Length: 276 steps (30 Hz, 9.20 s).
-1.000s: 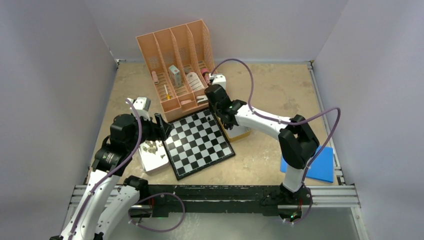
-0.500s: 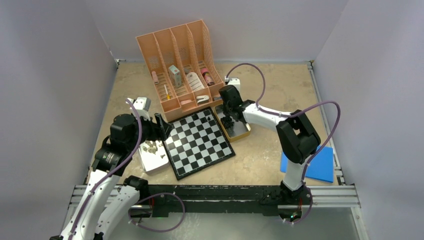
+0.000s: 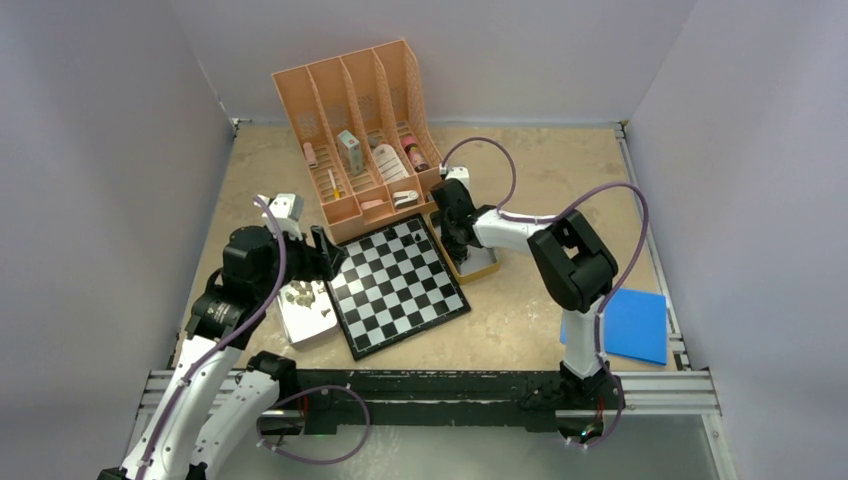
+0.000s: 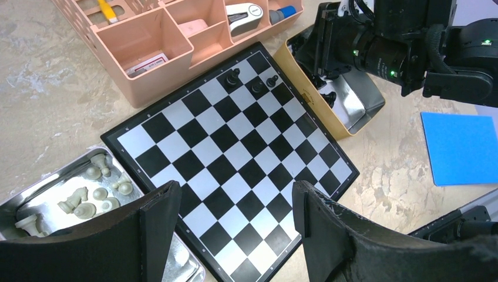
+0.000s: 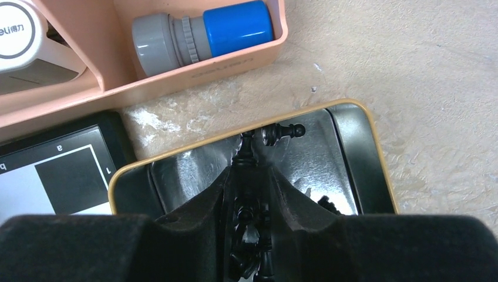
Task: Set up the chess pieces on the board
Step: Pick up the chess piece from the storage box, then place the chess piece on the chessboard, then pick up the chess piece from the storage box.
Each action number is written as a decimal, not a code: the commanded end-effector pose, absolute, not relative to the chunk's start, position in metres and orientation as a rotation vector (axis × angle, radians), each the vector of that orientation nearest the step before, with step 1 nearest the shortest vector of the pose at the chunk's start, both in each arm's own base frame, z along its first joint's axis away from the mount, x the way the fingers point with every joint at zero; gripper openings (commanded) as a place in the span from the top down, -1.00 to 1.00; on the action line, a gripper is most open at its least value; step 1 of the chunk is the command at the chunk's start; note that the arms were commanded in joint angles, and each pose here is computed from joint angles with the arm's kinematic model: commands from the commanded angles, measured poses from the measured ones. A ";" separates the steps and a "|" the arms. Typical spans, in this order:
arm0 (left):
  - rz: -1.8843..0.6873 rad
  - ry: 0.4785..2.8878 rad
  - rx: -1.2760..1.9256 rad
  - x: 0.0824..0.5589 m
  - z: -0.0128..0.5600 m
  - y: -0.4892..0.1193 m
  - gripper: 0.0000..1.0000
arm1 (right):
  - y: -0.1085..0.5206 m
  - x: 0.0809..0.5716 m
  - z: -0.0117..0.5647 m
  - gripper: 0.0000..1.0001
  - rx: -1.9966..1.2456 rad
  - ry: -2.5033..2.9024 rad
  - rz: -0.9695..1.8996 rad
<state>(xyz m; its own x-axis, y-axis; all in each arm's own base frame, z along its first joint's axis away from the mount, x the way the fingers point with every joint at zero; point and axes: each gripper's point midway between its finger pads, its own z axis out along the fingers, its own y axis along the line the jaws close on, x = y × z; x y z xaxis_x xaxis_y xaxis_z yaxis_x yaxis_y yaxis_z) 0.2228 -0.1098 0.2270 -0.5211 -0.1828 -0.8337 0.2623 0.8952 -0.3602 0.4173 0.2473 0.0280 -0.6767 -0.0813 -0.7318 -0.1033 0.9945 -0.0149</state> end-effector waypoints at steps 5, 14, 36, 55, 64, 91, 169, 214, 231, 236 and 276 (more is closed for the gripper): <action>-0.569 2.019 0.074 0.227 0.232 -0.113 -0.38 | 0.257 0.432 0.043 0.42 -0.125 2.267 0.072; -0.569 2.020 0.073 0.227 0.231 -0.113 -0.38 | 0.247 0.432 0.068 0.52 -0.076 2.227 0.041; -0.568 2.024 0.069 0.227 0.230 -0.113 -0.38 | 0.252 0.423 0.061 0.51 -0.123 2.275 0.077; -0.556 2.023 0.056 0.227 0.231 -0.110 -0.38 | 0.253 0.420 0.051 0.52 -0.126 2.302 0.074; -0.555 2.023 0.055 0.227 0.230 -0.110 -0.38 | 0.257 0.420 0.053 0.56 -0.133 2.302 0.089; -0.551 2.013 0.048 0.226 0.233 -0.108 -0.38 | 0.258 0.409 0.094 0.79 -0.115 2.267 0.088; -0.583 1.878 0.092 0.212 0.261 -0.108 -0.39 | 0.398 0.360 0.065 0.69 -0.326 2.296 0.216; -0.577 1.882 0.086 0.212 0.260 -0.107 -0.39 | 0.396 0.368 0.066 0.61 -0.332 2.272 0.170; -0.578 1.884 0.083 0.212 0.260 -0.107 -0.39 | 0.387 0.368 0.137 0.46 -0.300 2.181 0.214; -0.579 1.885 0.083 0.212 0.260 -0.107 -0.39 | 0.367 0.369 0.159 0.46 -0.256 2.149 0.199; -0.585 1.903 0.092 0.214 0.255 -0.109 -0.39 | 0.232 0.381 0.035 0.41 -0.063 2.394 0.015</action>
<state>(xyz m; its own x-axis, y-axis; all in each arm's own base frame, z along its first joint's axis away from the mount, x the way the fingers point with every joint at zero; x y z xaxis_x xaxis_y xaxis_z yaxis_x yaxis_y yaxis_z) 0.2088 -0.1085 0.2529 -0.4285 -0.2069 -0.8795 0.3179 0.8767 -0.3611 0.3788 0.2309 0.0382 -0.7330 -0.0467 -0.6786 -0.0513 0.9986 -0.0133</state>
